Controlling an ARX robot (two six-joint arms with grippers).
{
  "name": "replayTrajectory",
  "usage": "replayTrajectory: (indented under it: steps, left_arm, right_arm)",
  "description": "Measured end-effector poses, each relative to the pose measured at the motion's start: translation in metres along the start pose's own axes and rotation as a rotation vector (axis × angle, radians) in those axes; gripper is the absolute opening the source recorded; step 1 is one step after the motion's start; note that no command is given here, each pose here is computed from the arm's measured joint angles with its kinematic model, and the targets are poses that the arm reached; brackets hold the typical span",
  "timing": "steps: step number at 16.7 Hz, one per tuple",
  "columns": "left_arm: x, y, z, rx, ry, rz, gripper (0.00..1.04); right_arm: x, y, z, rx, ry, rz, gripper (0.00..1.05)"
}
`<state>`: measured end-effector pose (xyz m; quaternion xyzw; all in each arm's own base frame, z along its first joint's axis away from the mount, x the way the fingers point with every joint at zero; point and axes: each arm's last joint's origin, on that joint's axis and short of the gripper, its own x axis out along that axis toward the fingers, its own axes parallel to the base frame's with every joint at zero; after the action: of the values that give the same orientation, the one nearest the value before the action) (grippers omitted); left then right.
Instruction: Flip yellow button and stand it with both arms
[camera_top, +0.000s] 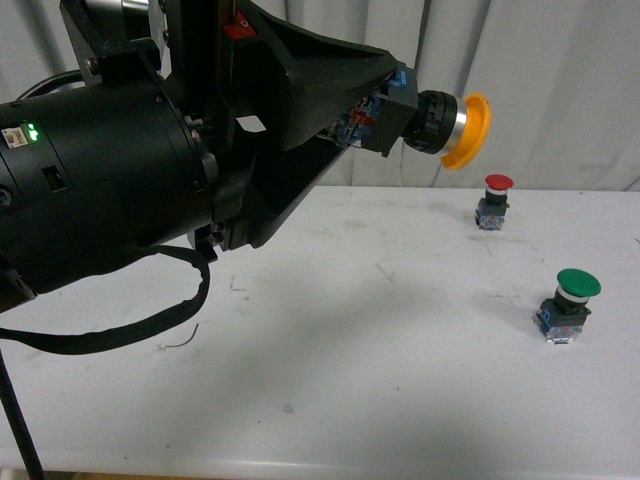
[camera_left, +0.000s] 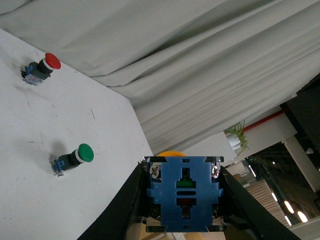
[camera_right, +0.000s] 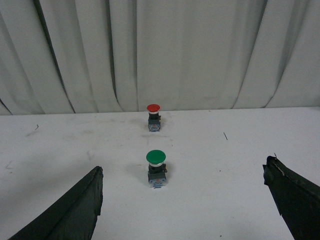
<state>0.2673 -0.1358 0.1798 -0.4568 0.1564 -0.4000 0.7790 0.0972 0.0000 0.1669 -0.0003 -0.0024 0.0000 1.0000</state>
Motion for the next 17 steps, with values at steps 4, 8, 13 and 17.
replayTrajectory:
  steps: [4, 8, 13, 17]
  left_arm:
    - [0.002, -0.002, -0.004, 0.0, 0.006, -0.005, 0.36]
    - [0.003, -0.003, -0.005, 0.014, 0.002, -0.003, 0.36]
    - [0.003, -0.004, -0.006, 0.02, -0.003, -0.001, 0.36]
    - [0.003, -0.006, -0.008, 0.025, -0.002, -0.006, 0.36]
  right_arm:
    - [0.005, -0.006, 0.016, -0.097, -0.162, 0.183, 0.98]
    - [0.041, -0.004, 0.026, -0.106, -0.199, 0.369, 0.98]
    - [0.115, 0.011, 0.072, -0.009, -0.276, 0.41, 0.98]
    - [0.174, 0.026, 0.096, 0.188, -0.218, 0.589, 0.98]
